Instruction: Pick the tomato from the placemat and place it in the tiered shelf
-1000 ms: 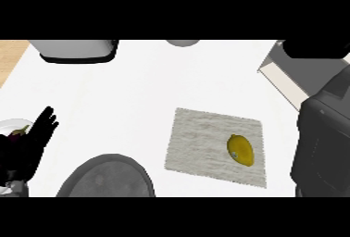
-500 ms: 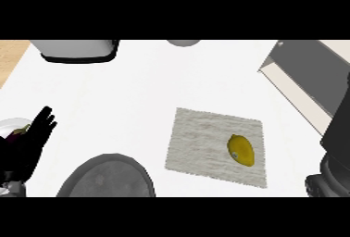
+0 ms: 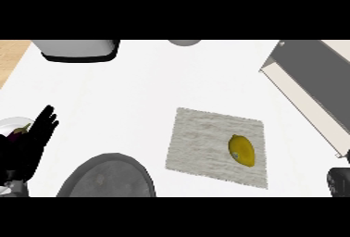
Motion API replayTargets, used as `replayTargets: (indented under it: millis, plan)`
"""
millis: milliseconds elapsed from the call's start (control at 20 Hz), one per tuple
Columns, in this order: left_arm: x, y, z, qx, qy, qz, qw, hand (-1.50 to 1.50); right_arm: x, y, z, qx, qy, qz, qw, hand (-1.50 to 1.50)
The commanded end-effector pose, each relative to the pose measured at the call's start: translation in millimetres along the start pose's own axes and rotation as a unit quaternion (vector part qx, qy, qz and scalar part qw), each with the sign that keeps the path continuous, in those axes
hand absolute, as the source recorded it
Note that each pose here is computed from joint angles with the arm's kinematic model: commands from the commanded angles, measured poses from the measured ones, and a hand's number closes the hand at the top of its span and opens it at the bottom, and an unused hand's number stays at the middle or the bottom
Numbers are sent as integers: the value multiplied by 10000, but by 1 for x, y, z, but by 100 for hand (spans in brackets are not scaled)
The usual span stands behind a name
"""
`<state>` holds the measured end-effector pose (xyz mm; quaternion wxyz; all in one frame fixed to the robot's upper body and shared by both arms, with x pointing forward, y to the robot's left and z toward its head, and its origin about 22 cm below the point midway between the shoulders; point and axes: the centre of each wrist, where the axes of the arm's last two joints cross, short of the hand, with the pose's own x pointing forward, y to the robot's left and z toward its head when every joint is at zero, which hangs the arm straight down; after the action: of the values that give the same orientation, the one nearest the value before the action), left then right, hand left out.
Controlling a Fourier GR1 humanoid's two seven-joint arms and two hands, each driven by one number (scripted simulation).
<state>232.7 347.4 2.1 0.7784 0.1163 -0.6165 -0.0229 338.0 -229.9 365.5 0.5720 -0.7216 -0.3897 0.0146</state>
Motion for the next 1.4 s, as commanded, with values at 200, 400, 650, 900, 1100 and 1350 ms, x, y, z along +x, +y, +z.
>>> replayTargets:
  millis: [200,400,650,900,1100,1350]
  plan:
    - [3,6,0,88,-17,-1,10000,0,-21,26,-47,-18,494,17,9988,150]
    - [3,-2,3,24,-67,24,10000,0,-44,44,-60,4,732,-187,9971,150]
    - [-1,0,-4,65,35,14,10000,0,-68,78,-74,260,817,88,9963,150]
    - [3,6,-2,50,-99,17,9999,0,-86,74,-81,108,1211,93,9925,-150]
    - [-7,4,5,29,-27,27,10000,0,-88,89,-98,110,1062,272,9939,-150]
    - [-15,0,-3,17,4,-5,10000,0,-89,97,-77,-18,950,-423,9946,-150]
